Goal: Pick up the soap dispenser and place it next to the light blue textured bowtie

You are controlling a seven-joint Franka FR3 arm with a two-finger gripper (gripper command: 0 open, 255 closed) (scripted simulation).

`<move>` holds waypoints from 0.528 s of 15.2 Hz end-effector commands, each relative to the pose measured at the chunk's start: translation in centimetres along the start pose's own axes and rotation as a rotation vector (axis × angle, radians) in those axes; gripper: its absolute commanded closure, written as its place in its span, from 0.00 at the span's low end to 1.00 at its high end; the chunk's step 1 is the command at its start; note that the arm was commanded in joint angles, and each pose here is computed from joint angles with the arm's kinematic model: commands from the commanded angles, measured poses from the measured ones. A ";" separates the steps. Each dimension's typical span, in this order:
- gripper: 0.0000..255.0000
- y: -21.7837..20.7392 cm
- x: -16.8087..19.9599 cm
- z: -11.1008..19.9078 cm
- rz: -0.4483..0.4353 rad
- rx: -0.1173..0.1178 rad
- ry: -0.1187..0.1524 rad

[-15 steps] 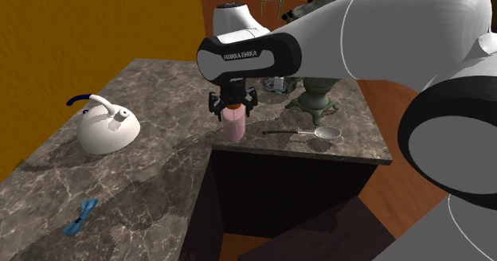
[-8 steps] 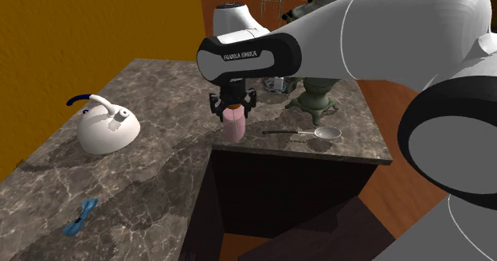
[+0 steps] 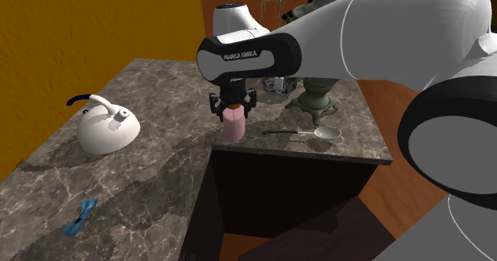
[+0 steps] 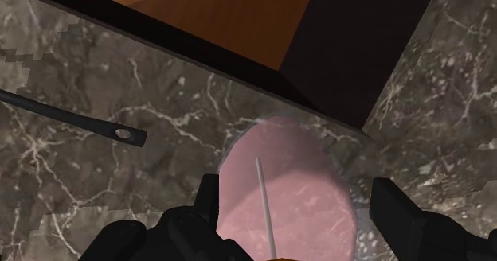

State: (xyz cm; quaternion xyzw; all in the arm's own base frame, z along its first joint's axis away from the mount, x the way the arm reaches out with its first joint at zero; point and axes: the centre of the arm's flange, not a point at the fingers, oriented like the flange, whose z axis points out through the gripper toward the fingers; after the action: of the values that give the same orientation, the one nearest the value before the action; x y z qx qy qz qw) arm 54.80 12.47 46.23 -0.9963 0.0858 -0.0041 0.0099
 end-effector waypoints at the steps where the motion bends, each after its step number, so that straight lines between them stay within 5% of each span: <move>1: 1.00 0.0 0.0 -0.4 0.000 0.000 -0.001; 8: 1.00 -0.1 0.0 -4.1 0.000 0.000 -0.001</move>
State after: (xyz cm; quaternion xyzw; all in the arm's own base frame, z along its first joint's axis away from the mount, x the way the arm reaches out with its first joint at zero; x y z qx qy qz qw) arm 54.76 12.41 49.75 -0.9963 0.0858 -0.0036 0.0098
